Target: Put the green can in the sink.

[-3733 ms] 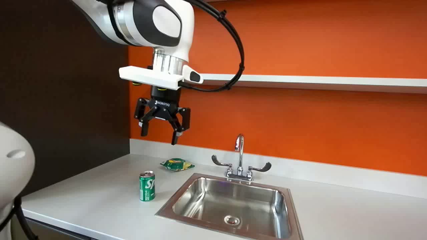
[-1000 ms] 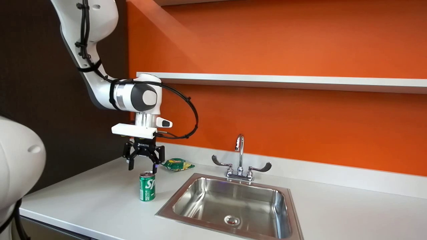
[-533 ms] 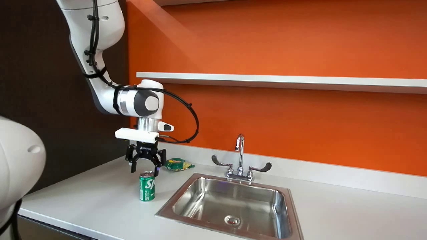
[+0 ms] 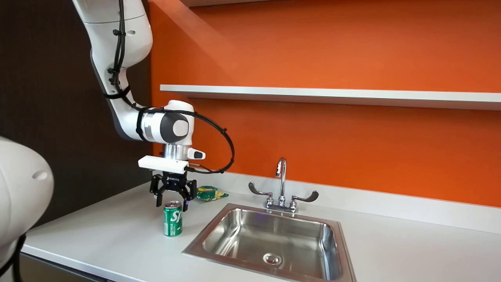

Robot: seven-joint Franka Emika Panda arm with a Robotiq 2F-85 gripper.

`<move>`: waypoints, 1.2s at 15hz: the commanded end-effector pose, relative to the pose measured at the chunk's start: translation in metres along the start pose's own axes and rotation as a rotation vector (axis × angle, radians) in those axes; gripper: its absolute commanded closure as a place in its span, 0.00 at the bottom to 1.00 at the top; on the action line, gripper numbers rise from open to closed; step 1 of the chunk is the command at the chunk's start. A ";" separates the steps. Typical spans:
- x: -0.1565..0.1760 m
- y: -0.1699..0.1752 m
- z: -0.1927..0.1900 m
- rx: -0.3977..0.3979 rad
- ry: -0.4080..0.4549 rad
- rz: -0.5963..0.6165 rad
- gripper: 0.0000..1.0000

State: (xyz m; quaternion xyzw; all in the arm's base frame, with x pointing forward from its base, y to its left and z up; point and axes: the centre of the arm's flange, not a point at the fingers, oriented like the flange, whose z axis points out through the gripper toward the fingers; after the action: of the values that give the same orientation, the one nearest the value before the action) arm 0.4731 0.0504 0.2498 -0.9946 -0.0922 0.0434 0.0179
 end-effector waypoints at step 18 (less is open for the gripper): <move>0.013 0.007 0.014 0.027 -0.005 0.039 0.49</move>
State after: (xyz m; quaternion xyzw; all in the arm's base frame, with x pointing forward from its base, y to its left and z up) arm 0.4789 0.0483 0.2331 -0.9948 -0.0835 0.0534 0.0222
